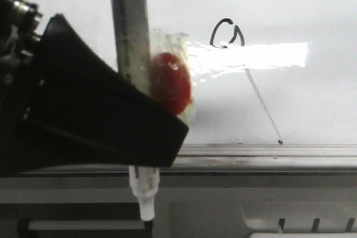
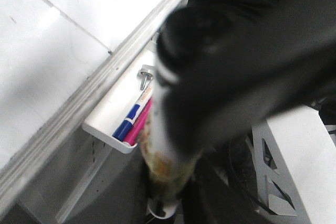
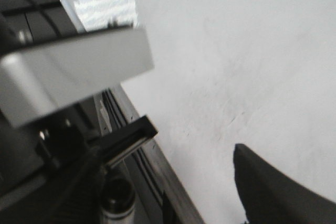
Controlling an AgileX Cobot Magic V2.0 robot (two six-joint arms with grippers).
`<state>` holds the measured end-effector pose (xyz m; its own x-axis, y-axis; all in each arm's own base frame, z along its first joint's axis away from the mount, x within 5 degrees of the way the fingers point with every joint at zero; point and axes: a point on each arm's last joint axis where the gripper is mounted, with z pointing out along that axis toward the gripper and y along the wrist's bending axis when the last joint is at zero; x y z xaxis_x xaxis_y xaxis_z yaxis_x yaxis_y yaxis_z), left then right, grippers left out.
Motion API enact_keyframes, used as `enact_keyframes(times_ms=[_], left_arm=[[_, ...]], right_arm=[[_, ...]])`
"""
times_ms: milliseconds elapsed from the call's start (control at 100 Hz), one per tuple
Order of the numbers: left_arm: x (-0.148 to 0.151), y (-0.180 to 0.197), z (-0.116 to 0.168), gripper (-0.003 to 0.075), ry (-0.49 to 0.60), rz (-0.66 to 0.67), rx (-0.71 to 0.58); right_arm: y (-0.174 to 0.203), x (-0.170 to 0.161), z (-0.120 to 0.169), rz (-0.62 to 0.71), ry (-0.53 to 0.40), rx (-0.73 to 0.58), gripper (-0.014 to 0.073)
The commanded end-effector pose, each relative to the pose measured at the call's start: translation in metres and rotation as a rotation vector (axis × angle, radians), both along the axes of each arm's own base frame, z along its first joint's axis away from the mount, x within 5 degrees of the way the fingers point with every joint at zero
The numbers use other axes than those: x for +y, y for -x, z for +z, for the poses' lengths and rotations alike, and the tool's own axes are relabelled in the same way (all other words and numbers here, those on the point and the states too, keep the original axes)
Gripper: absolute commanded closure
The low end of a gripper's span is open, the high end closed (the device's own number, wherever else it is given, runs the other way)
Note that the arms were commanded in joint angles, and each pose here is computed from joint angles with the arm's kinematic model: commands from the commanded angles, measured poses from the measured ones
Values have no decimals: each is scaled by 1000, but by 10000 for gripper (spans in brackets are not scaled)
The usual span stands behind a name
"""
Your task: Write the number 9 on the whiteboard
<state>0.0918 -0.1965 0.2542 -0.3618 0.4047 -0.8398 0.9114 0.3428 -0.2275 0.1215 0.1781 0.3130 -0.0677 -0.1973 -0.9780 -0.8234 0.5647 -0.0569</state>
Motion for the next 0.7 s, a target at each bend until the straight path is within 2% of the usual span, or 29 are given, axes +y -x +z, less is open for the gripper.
enact_keyframes(times_ms=[0,60,110,180,280,380,460,590,690], left_arm=[[0,2,6,741,52,32,56],[1,2,2,741,56,65,105],[2,1,0,741,61,101,134],[3,-3,0,741,75,171,164],[3,-12,6,741,114,292,198],[-3,-20,10,741,155,376,281],[-12,-24,8,741,152,390,343],[-33,-31,4,741,94,328,335],[-44,-38,11,741,99,311,310]], right_arm=[[1,-16,35,-55,-166,-133,85],[2,-28,44,-86,-202,-161,138],[5,-39,51,-108,-226,-182,216],[10,-54,59,-136,-250,-204,375],[18,-72,66,-171,-259,-218,669],[23,-82,68,-188,-255,-216,664],[26,-85,66,-190,-238,-203,664],[26,-84,63,-178,-205,-175,664],[26,-84,61,-174,-193,-164,664]])
